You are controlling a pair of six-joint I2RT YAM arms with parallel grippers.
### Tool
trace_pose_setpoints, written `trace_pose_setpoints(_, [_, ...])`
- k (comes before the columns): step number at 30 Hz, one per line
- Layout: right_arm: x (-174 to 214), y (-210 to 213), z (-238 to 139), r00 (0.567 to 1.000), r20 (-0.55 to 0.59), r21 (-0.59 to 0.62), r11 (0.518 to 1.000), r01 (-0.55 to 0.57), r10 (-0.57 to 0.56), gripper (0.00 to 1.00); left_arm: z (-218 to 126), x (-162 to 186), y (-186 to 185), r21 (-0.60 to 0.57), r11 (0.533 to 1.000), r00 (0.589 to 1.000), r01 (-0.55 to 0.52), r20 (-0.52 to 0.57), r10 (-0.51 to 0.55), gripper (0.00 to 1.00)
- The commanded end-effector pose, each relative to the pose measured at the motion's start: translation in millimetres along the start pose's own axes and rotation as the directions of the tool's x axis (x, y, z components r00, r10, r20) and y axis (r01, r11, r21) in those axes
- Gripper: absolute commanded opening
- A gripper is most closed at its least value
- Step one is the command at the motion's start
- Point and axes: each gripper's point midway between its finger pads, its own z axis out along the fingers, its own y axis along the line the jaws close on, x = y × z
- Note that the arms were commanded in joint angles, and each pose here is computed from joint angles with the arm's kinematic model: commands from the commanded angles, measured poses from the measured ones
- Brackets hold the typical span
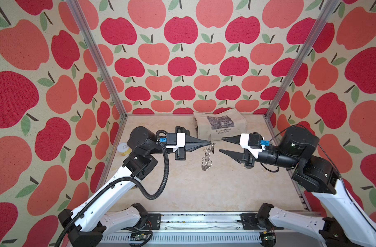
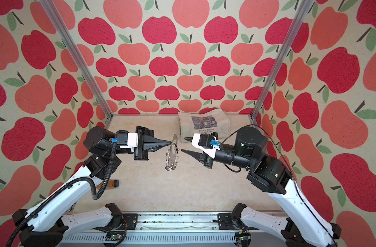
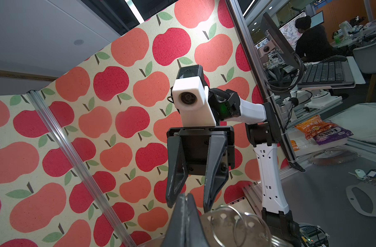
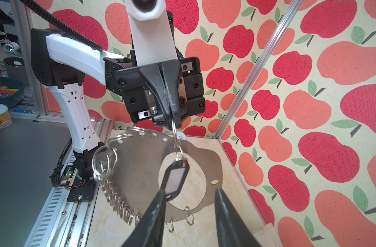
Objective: Put the keys on the keyring
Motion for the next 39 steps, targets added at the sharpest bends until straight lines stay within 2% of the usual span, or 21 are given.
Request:
trace_pose_setpoints(1, [-13.9, -0.2, 5.4, 0.997, 0.076, -0.021, 1.0, -0.002, 0.003, 0.4, -0.4, -9.9, -3.1, 0.021, 1.0, 0.999, -0.022, 0.036, 0.021, 0.0])
trace_pose_setpoints(3, [-15.0, 1.1, 8.4, 0.996, 0.09, -0.035, 0.999, -0.008, 0.011, 0.37, 3.3, 3.2, -0.1, 0.024, 1.0, 1.0, 0.004, 0.017, -0.004, 0.0])
trace_pose_setpoints(13, [-15.4, 9.5, 14.3, 0.993, 0.114, -0.097, 0.995, -0.029, 0.04, 0.25, 2.7, 10.9, -0.9, 0.013, 1.0, 1.0, 0.012, 0.013, -0.012, 0.0])
trace_pose_setpoints(24, [5.3, 8.8, 19.8, 0.997, 0.046, -0.08, 0.995, -0.052, 0.056, 0.23, 1.7, 5.0, -1.1, 0.012, 1.0, 1.0, 0.001, 0.021, -0.001, 0.0])
trace_pose_setpoints(39, [3.5, 9.6, 17.5, 0.997, 0.056, -0.079, 0.996, -0.05, 0.054, 0.13, 1.0, 1.4, -1.0, 0.009, 1.0, 1.0, -0.003, 0.027, 0.003, 0.0])
